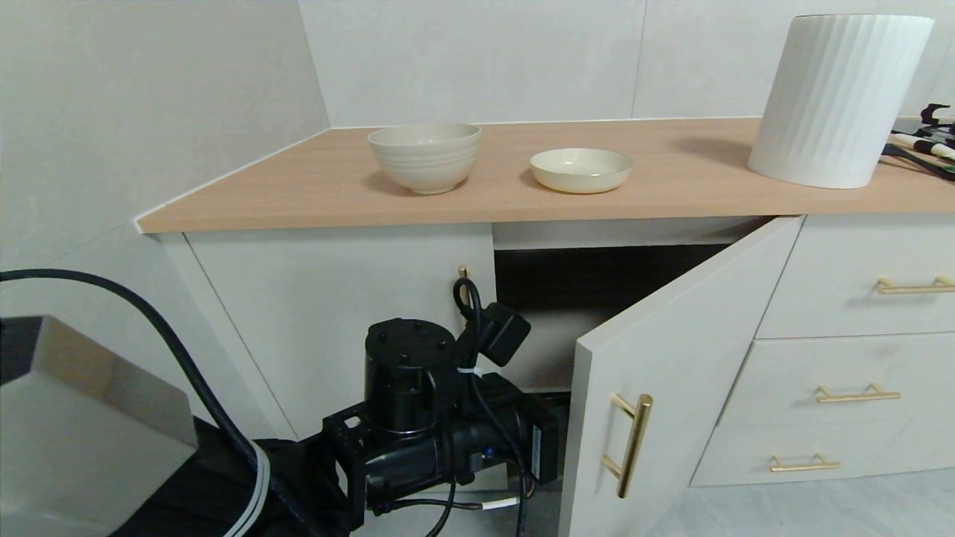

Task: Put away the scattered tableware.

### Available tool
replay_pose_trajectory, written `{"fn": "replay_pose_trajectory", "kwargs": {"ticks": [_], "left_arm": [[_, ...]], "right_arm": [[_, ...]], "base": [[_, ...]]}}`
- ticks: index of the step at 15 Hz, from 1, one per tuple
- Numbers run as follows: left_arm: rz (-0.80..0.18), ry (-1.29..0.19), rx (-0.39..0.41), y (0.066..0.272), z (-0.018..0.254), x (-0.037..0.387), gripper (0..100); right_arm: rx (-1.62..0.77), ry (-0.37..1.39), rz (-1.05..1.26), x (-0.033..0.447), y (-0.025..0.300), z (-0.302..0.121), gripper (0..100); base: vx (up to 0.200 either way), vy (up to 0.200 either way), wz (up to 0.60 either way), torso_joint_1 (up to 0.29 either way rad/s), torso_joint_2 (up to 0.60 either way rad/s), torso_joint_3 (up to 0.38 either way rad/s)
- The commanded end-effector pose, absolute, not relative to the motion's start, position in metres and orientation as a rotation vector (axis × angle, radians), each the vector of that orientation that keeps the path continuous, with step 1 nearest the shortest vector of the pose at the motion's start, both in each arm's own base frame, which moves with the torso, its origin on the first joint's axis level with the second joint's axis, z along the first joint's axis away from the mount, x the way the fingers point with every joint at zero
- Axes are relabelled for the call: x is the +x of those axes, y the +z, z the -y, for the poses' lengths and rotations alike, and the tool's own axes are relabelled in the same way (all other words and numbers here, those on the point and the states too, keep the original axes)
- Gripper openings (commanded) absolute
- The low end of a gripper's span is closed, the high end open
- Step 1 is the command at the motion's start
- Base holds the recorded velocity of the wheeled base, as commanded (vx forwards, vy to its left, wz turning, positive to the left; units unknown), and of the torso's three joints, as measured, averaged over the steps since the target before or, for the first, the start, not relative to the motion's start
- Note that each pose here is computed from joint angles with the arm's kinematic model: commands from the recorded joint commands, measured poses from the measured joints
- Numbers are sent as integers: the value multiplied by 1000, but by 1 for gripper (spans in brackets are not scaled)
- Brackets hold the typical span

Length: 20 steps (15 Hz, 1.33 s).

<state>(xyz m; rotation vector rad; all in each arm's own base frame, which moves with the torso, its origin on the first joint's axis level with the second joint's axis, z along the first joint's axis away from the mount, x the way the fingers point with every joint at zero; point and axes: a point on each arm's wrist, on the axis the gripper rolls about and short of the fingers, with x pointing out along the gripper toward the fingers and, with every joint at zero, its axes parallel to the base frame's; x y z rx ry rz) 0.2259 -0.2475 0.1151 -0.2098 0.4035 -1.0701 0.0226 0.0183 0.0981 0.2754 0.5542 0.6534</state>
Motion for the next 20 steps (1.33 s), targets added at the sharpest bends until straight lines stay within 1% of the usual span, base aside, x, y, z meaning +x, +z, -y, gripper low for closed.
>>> {"fn": "replay_pose_trajectory", "kwargs": {"ticks": [1,7,9,13,16,20], "left_arm": [[-407,-1073,-220,114,251,229,0],[-408,-1070,-237,109,265,242,0],[-408,-1086,-235,109,270,238,0],[-405,-1067,-232,109,271,237,0],[-411,-1066,-230,105,274,240,0],[-428,-1065,-225,101,282,246,0]], "right_arm": [[279,661,-524,19,98,-17,100],[284,685,-523,18,97,-16,100],[285,688,-516,17,97,-16,100],[286,701,-523,16,95,-16,100],[287,703,-525,16,95,-16,100],[287,706,-521,14,94,-15,100]], "base": [[0,0,0,0,0,0],[0,0,0,0,0,0],[0,0,0,0,0,0],[0,0,0,0,0,0],[-200,0,0,9,5,2],[0,0,0,0,0,0]]}}
